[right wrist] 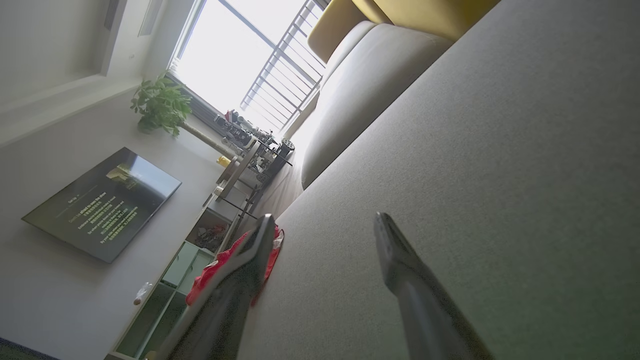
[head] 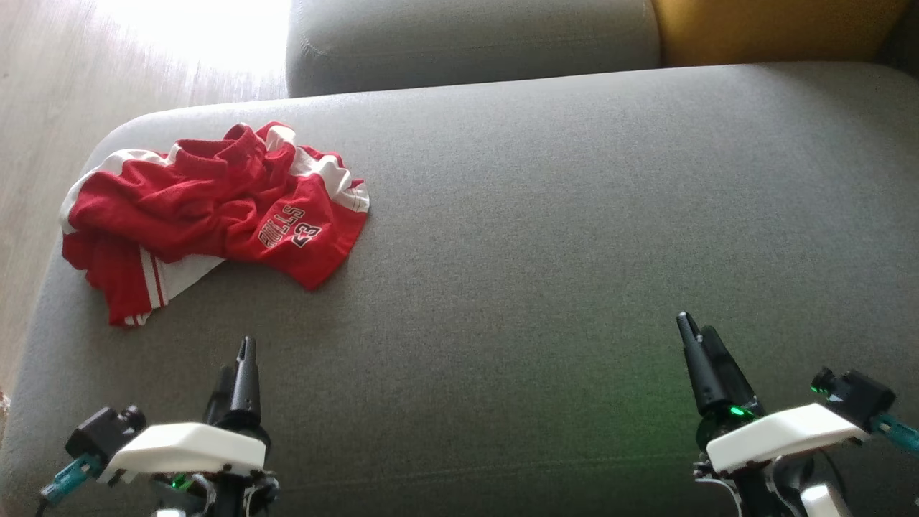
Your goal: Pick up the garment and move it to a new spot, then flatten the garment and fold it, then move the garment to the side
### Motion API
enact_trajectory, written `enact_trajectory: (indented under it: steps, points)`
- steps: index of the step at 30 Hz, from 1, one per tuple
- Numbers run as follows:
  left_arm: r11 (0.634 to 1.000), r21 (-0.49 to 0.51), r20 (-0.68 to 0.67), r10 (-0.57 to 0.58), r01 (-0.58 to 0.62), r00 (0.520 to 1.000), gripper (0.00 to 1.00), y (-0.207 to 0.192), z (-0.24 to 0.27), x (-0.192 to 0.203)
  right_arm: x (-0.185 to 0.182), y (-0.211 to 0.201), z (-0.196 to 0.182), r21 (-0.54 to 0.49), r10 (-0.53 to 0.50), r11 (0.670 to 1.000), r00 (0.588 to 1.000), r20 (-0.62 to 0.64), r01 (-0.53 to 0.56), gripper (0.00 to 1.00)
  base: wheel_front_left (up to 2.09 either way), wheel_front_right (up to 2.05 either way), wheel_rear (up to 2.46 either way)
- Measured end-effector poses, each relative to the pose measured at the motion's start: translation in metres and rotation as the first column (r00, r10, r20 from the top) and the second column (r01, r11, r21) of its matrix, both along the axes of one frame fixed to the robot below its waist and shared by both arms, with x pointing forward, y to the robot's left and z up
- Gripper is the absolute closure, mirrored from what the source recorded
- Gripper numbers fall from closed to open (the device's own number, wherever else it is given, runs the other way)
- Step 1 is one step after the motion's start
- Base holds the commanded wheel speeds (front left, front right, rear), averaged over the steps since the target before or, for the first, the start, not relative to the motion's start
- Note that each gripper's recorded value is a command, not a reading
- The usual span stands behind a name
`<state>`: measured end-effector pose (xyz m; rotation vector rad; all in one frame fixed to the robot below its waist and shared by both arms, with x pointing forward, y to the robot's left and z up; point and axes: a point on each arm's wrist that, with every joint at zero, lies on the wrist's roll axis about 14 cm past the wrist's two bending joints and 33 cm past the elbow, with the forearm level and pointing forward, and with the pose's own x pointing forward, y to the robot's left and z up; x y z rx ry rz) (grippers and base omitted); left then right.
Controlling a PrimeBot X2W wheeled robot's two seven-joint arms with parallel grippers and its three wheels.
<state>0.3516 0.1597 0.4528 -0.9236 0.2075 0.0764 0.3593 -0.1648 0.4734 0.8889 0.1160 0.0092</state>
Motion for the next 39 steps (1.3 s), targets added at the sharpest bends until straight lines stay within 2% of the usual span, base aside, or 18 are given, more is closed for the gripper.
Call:
enact_trajectory:
  steps: [9, 18, 27, 39]
  points:
    - [0.994, 0.110, 0.047, -0.014, 0.009, 0.999, 0.00, -0.003, 0.014, 0.002, 0.001, 0.009, 0.014, -0.105, 0.033, 0.994, 0.998, 0.058, -0.027, 0.00, 0.00, 0.00, 0.00]
    - [0.971, 0.240, 0.086, -0.032, 0.010, 0.996, 0.00, -0.005, 0.025, 0.002, 0.001, 0.018, 0.025, -0.221, 0.075, 0.974, 0.992, 0.101, -0.051, 0.00, 0.00, 0.00, 0.00]
    - [0.934, 0.357, 0.118, -0.060, 0.014, 0.991, 0.00, -0.011, 0.033, 0.001, 0.002, 0.021, 0.037, -0.332, 0.099, 0.942, 0.983, 0.153, -0.043, 0.00, 0.00, 0.00, 0.00]
    - [0.868, 0.497, 0.182, -0.087, -0.015, 0.979, 0.00, -0.015, 0.050, 0.004, 0.001, 0.026, 0.049, -0.463, 0.136, 0.886, 0.970, 0.204, -0.027, 0.00, 0.00, 0.00, 0.00]
